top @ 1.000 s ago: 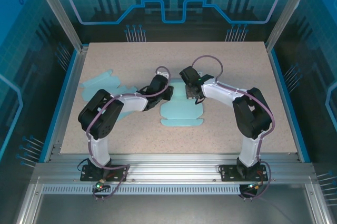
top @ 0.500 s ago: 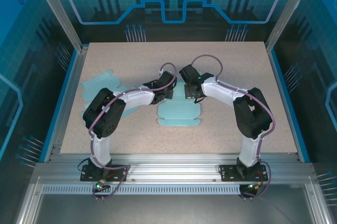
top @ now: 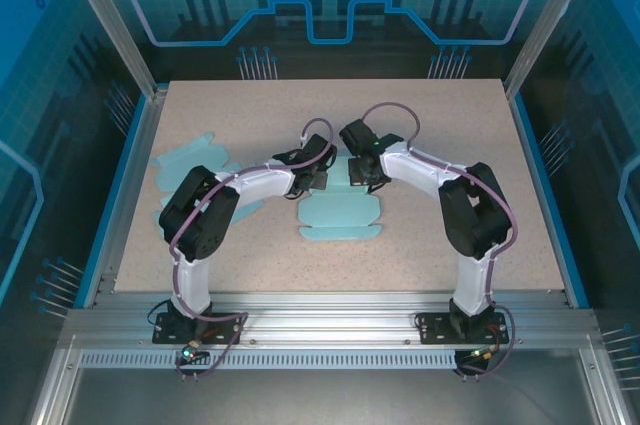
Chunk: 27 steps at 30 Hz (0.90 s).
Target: Fold the paper box
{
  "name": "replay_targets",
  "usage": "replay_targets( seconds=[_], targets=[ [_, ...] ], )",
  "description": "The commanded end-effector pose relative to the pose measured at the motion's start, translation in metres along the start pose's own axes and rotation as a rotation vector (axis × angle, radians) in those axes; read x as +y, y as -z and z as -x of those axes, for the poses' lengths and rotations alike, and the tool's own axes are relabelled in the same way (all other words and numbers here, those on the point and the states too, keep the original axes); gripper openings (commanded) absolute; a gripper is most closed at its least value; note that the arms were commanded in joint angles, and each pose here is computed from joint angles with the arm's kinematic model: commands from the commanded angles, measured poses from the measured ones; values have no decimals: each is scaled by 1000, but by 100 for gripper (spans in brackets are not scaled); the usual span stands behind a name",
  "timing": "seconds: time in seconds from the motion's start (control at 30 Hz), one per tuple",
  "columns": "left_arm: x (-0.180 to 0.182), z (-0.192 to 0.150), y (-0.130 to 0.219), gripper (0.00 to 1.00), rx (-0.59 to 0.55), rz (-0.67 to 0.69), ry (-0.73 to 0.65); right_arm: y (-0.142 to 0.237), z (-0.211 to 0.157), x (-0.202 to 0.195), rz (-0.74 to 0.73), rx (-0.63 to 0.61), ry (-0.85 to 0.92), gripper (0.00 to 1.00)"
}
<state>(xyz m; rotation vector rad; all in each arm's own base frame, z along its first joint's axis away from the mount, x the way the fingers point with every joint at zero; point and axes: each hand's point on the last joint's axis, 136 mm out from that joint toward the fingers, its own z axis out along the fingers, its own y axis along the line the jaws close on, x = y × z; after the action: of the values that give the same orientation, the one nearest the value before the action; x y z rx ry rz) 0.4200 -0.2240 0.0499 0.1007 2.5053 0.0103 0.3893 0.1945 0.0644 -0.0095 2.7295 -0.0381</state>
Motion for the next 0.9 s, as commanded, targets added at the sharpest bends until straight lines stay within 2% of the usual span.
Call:
replay_targets(
  seconds=[0.0, 0.2, 0.3, 0.37, 0.7, 0.87],
  targets=[
    [11, -51, -15, 41, 180, 40, -34, -8, -8, -1, 18, 63, 6, 0],
    [15, -63, -19, 38, 226, 61, -51, -11, -5, 5, 64, 89, -2, 0],
    [21, -64, -21, 27, 243, 101, -74, -11, -3, 8, 75, 99, 3, 0],
    [26, -64, -22, 26, 252, 127, -88, -10, -2, 9, 80, 103, 9, 0],
    [33, -35, -17, 27, 223, 110, 0, -15, -6, 9, 65, 136, 38, 0],
    [41, -23, -23, 17, 240, 144, 57, -18, -10, 10, 69, 153, 46, 0]
  ],
)
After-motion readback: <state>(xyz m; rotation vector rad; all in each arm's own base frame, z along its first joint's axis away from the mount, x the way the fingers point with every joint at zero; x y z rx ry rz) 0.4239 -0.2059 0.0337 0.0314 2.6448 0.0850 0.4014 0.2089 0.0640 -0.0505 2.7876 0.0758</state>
